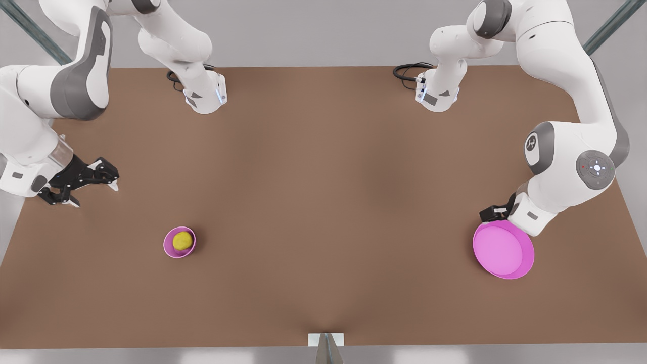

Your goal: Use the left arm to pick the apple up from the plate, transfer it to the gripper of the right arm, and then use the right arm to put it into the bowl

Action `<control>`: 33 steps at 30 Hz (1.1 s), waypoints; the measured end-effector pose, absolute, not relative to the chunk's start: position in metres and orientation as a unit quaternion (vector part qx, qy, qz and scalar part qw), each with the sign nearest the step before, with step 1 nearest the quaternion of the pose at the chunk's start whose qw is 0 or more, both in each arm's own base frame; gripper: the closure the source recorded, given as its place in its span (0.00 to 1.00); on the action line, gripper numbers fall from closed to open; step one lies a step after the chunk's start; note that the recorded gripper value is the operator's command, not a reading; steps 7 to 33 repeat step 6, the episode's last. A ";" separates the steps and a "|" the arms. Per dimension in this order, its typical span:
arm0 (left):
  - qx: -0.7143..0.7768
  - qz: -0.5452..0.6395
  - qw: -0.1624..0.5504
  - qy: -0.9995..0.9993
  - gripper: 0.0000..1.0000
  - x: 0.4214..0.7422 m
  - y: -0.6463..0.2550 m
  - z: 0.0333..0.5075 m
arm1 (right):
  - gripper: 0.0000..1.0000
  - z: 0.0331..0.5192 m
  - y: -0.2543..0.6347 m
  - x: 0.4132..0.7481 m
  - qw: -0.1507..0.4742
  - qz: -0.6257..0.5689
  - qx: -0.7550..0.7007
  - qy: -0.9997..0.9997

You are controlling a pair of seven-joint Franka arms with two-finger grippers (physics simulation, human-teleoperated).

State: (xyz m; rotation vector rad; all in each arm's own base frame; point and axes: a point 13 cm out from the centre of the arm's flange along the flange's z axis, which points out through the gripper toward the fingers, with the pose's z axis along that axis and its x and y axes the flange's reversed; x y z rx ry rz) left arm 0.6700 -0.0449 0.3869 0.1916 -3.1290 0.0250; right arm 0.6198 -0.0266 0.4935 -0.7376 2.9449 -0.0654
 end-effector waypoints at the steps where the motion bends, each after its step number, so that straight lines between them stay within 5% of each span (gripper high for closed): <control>1: 0.065 0.008 0.005 -0.998 0.00 0.669 -0.045 0.387 | 0.00 0.486 -0.031 0.615 0.038 -0.018 -0.226 0.973; 33: 0.083 0.008 0.010 -0.996 0.00 0.666 -0.046 0.387 | 0.00 0.477 -0.039 0.606 0.008 -0.006 -0.165 0.986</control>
